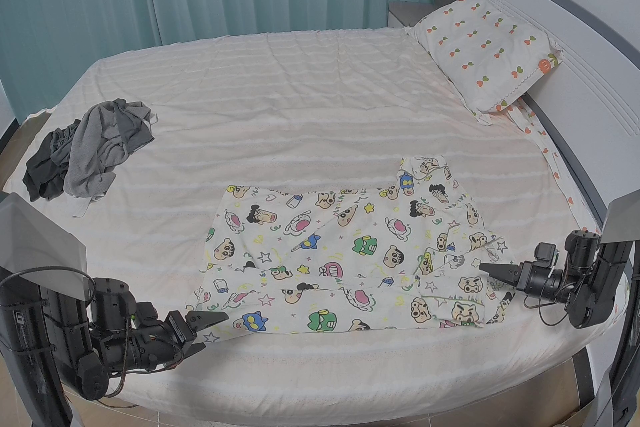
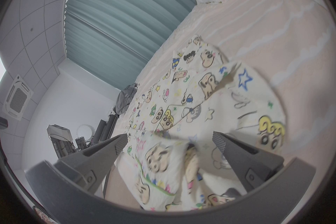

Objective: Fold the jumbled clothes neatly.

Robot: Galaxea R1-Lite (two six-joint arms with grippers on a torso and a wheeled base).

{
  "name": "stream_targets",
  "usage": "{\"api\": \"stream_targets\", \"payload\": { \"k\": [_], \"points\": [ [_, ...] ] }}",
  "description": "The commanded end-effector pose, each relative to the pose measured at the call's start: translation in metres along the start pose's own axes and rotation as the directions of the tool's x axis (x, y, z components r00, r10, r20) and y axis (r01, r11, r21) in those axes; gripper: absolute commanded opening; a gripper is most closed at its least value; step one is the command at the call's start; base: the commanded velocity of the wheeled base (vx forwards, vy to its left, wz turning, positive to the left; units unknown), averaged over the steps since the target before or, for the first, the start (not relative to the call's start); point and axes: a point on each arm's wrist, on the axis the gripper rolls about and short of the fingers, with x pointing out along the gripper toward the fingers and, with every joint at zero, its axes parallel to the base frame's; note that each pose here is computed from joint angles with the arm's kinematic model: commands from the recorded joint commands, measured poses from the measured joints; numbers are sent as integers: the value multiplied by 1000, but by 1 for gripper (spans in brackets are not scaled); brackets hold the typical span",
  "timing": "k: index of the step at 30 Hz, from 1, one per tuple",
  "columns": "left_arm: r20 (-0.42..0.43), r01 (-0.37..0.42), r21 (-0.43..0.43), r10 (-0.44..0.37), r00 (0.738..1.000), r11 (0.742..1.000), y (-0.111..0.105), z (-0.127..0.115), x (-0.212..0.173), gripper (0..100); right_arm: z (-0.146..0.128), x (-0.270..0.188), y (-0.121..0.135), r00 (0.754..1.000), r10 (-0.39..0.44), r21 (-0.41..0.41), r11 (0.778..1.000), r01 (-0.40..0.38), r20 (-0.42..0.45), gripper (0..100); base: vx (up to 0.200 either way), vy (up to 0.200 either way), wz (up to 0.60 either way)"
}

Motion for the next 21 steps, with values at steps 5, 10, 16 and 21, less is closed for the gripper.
{"api": "stream_targets", "payload": {
  "k": [5,10,16,21],
  "points": [
    [53,125,-3,-125,991,992,-23,8,-21,100,23,-24,12,993,-6,-97,995,17,122,100,0,0,0],
    [145,230,63,-237,961,971,-46,15,-46,100,35,-34,33,987,23,-146,989,0,157,100,0,0,0],
    [207,337,34,-336,919,941,-66,23,-62,100,41,-41,39,983,26,-168,986,5,179,100,0,0,0],
    [190,365,12,-361,913,931,-71,23,-61,100,41,-42,41,984,30,-170,985,1,177,100,120,0,0]
  ]
}}
